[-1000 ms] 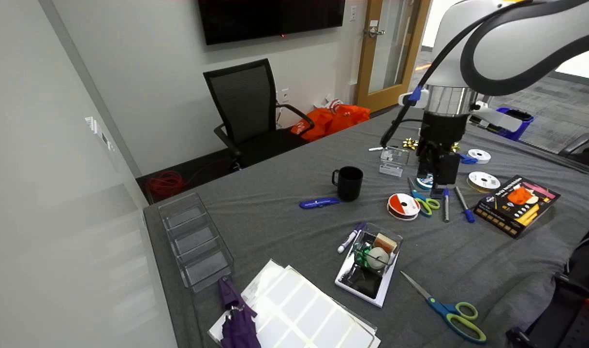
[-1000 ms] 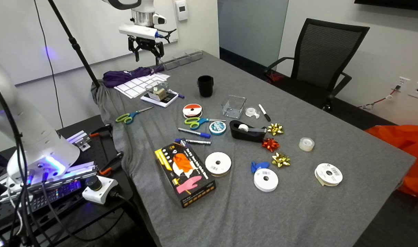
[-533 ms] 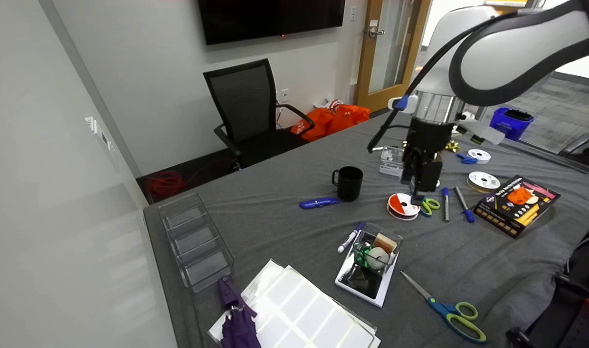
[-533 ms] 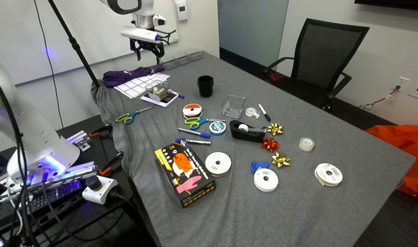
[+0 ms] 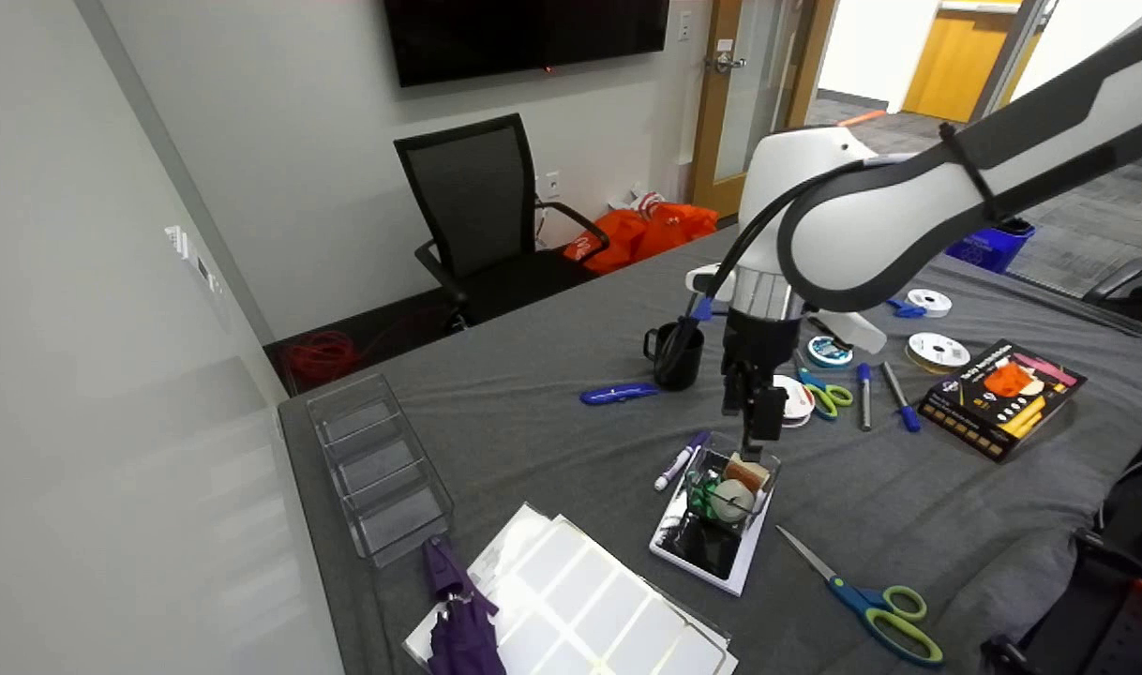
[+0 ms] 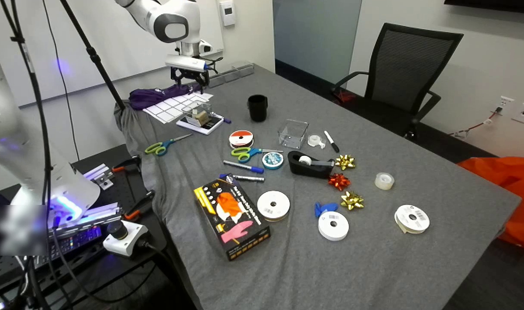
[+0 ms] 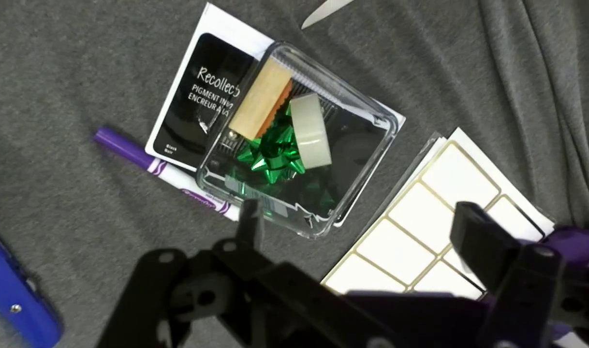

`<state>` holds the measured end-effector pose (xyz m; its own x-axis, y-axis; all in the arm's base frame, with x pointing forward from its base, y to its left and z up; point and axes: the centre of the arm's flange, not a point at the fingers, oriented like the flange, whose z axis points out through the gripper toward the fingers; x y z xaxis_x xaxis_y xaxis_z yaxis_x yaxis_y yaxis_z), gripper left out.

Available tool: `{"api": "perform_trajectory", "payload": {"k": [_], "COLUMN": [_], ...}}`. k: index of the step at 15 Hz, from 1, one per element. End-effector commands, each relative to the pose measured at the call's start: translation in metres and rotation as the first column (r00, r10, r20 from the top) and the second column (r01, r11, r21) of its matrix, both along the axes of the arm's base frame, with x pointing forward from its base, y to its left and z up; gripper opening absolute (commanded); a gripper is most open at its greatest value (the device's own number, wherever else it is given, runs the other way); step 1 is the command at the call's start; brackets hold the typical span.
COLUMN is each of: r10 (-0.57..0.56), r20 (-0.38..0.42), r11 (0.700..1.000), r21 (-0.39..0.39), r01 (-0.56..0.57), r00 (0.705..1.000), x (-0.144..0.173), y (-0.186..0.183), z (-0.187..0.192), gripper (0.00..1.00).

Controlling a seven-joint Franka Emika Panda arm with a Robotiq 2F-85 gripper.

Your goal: Put the masking tape on the table

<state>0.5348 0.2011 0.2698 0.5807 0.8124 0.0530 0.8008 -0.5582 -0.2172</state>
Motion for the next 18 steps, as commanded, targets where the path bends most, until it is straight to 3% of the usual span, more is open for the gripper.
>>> {"api": "perform_trajectory", "payload": {"k": [1, 3, 4, 5, 12, 16, 18], "r10": [0.075, 0.096, 0.104, 0.114, 0.159, 0.183, 0.194], "r20": [-0.021, -0.018, -0.023, -0.026, -0.035, -0.042, -0.046], "r11": [0.997, 0.995, 0.994, 0.993, 0.986, 0.980, 0.976], "r21": [-0.015, -0.020, -0.022, -0.024, -0.046, -0.076, -0.088], "r01": [-0.075, -0.096, -0.104, -0.114, -0.161, -0.185, -0.198], "r00": [0.997, 0.995, 0.994, 0.993, 0.987, 0.982, 0.980], "x": [0.013, 0.013, 0.013, 0.013, 0.008, 0.005, 0.004], "y": [0.008, 0.011, 0.011, 0.012, 0.009, 0.005, 0.003], "z": [-0.012, -0.018, -0.021, -0.023, -0.039, -0.052, -0.058], "gripper": [1.00, 1.00, 0.75, 0.74, 0.23, 0.19, 0.30]}}
